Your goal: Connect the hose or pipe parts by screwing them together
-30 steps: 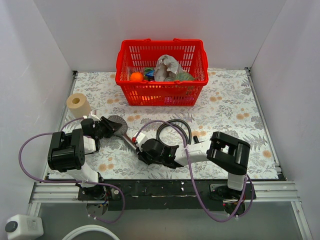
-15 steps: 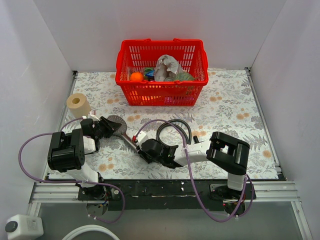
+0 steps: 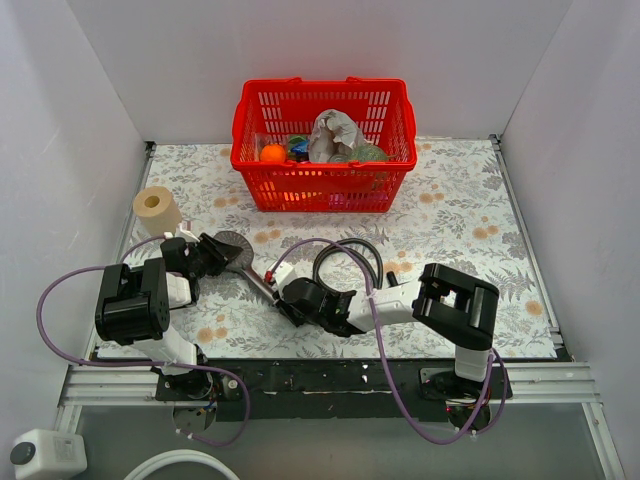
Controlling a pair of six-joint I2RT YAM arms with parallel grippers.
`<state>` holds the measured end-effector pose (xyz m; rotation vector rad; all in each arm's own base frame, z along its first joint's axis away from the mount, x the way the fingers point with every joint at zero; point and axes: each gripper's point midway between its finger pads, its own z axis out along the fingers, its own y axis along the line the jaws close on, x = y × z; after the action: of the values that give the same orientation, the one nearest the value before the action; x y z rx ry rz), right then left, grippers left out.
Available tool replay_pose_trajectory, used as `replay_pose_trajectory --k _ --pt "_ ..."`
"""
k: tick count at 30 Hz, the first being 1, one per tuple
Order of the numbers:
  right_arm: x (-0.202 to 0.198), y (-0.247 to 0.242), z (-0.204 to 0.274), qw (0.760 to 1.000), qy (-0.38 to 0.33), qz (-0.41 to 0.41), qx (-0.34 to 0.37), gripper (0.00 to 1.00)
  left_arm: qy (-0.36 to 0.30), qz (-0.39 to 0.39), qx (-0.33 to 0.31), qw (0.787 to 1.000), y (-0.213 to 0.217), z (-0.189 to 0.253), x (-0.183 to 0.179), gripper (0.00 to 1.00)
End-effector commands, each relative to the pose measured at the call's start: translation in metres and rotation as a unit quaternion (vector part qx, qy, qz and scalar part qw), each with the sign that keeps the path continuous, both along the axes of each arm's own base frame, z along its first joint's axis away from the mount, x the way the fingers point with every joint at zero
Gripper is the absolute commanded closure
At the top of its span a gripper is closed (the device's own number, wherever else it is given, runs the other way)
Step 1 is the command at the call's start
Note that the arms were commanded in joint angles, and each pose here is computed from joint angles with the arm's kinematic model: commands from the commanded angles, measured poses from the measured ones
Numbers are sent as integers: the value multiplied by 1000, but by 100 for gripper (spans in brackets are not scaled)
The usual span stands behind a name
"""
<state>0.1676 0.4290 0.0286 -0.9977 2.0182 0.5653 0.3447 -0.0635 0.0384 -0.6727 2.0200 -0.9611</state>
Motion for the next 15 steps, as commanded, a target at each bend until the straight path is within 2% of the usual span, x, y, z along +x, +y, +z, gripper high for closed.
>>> replay_pose_trajectory --k 1,7,15 --pt "12 24 19 999 -12 -4 40 99 -24 -12 2 1000 -2 12 -2 100" --pt "33 38 38 995 1 -26 94 99 -22 -13 -3 1000 -3 12 -3 100" --pt "57 48 51 989 19 -62 133 99 -26 -39 -25 999 -13 16 -7 100"
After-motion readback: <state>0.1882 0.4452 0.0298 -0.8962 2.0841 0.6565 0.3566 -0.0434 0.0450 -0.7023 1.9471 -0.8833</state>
